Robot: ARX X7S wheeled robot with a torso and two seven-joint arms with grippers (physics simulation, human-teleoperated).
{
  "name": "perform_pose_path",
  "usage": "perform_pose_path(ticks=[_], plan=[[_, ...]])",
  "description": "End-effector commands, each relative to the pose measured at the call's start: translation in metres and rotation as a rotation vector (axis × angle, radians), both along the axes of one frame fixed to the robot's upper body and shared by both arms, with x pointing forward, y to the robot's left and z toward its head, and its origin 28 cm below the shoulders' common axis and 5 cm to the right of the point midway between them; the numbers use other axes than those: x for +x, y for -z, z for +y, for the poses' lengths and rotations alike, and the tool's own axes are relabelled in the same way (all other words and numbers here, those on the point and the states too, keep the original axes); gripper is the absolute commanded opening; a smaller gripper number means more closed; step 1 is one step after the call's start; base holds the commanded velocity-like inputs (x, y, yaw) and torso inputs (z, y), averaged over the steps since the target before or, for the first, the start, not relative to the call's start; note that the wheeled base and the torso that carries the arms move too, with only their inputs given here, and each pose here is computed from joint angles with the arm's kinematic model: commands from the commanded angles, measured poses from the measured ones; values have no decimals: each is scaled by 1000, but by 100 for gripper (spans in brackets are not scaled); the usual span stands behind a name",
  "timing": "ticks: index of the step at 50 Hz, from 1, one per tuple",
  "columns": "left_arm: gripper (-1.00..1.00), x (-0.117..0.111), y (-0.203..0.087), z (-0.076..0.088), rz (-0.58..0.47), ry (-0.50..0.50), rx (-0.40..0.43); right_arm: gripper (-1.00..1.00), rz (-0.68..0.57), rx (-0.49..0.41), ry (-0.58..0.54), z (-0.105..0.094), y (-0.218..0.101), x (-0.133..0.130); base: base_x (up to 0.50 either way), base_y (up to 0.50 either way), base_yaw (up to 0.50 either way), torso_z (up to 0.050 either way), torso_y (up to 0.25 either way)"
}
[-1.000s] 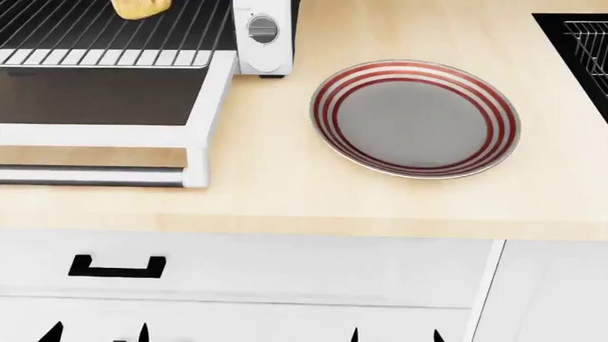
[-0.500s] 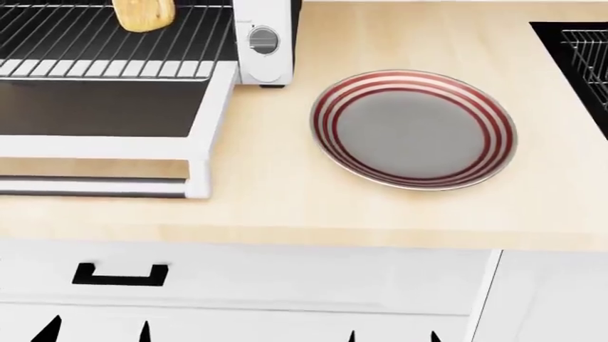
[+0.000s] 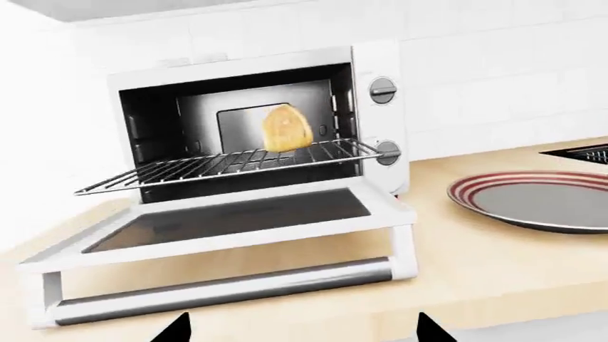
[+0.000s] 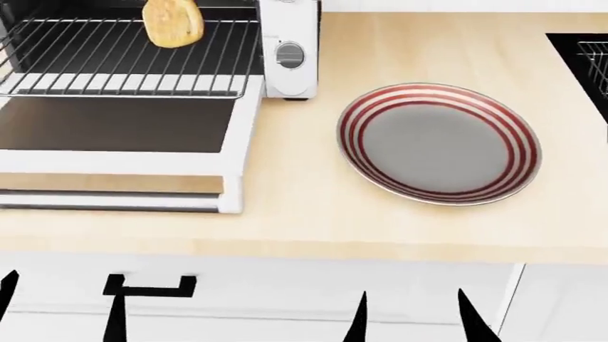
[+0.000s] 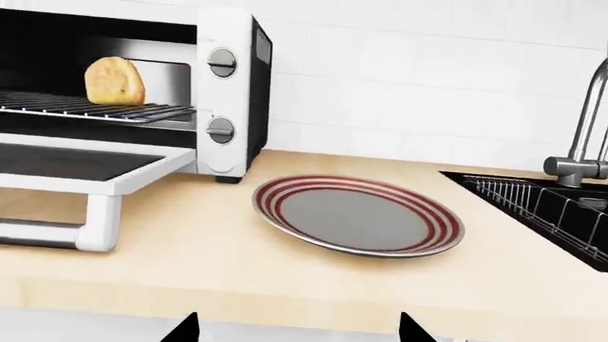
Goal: Pick the bread from the rack and place it on the plate on the counter.
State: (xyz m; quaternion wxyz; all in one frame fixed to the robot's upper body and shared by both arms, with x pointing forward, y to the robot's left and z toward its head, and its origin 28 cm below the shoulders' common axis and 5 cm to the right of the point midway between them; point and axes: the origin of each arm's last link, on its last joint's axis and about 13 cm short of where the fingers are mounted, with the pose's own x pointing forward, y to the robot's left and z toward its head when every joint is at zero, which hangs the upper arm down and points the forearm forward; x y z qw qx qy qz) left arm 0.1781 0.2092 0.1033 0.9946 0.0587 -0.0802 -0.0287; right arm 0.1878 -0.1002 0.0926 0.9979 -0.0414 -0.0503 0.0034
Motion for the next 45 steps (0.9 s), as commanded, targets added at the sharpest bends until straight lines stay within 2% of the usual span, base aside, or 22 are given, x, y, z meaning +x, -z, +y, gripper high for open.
perform_pose_path(ticks=[1,12,13,27,33,45], plan=[[100,-13,-25,1,-31,13,19,100,-35,-22,-8,2,-23,-7,0,500,0,50,29],[100,-14,-29,3,-43,1,26,100,-48,-27,-24,6,-32,-8,0,500,0,50,31],[100,-13,-31,3,-48,4,27,100,-55,-71,-18,7,-33,-8,0,500,0,50,29],[100,-6,-32,4,-57,6,26,100,-53,-44,2,7,-35,-8,0,500,0,50,30],[100,3,-53,4,-86,28,64,100,-73,-63,-15,6,-57,-6,0,0,0,50,30],[100,4,-78,7,-119,47,68,100,-115,-107,-36,10,-86,-7,0,0,0,50,30]])
